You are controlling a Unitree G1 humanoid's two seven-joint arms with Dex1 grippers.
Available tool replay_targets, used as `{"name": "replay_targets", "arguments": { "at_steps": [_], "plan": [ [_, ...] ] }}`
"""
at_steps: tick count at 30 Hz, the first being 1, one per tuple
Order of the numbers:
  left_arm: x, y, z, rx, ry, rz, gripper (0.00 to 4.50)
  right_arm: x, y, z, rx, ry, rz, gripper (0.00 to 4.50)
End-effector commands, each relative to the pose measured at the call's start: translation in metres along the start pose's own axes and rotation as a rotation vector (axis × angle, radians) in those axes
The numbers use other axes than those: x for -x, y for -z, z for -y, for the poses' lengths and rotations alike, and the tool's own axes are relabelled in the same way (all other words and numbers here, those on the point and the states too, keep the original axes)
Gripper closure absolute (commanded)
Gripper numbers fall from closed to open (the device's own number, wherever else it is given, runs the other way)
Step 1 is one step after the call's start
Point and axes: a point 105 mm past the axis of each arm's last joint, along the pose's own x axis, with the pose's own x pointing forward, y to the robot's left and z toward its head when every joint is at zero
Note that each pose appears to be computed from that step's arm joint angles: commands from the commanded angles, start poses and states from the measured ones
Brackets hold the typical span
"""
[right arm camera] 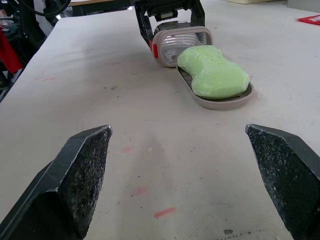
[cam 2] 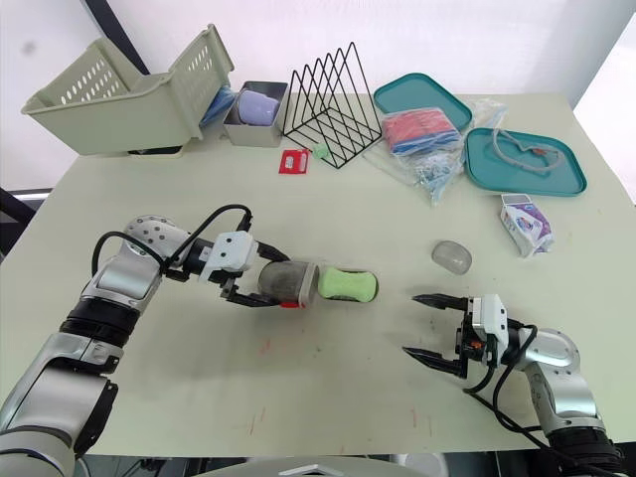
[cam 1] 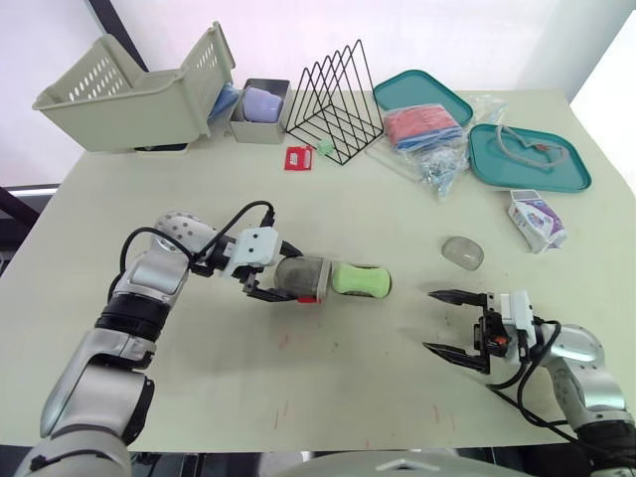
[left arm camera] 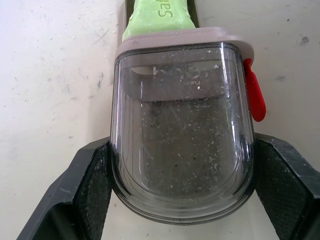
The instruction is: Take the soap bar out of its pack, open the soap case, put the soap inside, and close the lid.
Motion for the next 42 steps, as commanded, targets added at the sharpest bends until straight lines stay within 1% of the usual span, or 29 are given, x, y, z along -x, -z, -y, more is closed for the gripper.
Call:
{"name": "replay_targets", "arguments": {
  "at_steps": [1, 6, 9, 11, 15, 21, 30, 36, 41, 42],
  "plan": [
    [0.002, -0.005, -0.001, -0.025, -0.011, 0.006, 1.04, -0.004, -0.012, 0.001, 0.048, -0.038, 0.004, 0.0],
    [0.006, -0.005, 0.002, -0.02, -0.017, -0.001, 1.04, -0.028, -0.037, 0.021, 0.082, -0.055, -0.043, 0.0],
    [0.006, -0.006, 0.003, -0.018, -0.021, -0.002, 1.04, -0.053, -0.057, 0.033, 0.124, -0.05, -0.06, 0.0],
    [0.006, -0.007, 0.003, -0.015, -0.026, 0.0, 1.04, -0.066, -0.062, 0.036, 0.135, -0.062, -0.101, 0.0],
    [0.006, -0.008, 0.002, -0.006, -0.043, 0.001, 1.04, -0.086, -0.053, 0.036, 0.133, -0.104, -0.269, 0.0],
    [0.005, -0.006, 0.002, 0.001, -0.052, -0.008, 1.04, -0.101, -0.047, 0.04, 0.134, -0.089, -0.417, 0.0],
    [0.005, -0.008, 0.0, 0.004, -0.06, -0.003, 1.04, -0.108, -0.035, 0.042, 0.116, -0.066, -0.497, 0.0],
    [0.004, -0.008, 0.0, 0.007, -0.061, -0.004, 1.04, -0.113, -0.031, 0.046, 0.09, -0.04, -0.502, 0.0],
    [0.004, -0.009, 0.001, 0.006, -0.061, -0.003, 1.04, -0.111, -0.024, 0.043, 0.059, -0.059, -0.521, 0.0],
    [0.004, -0.009, 0.001, 0.006, -0.062, -0.003, 1.04, -0.111, -0.023, 0.042, 0.054, -0.064, -0.523, 0.25]
  ]
}}
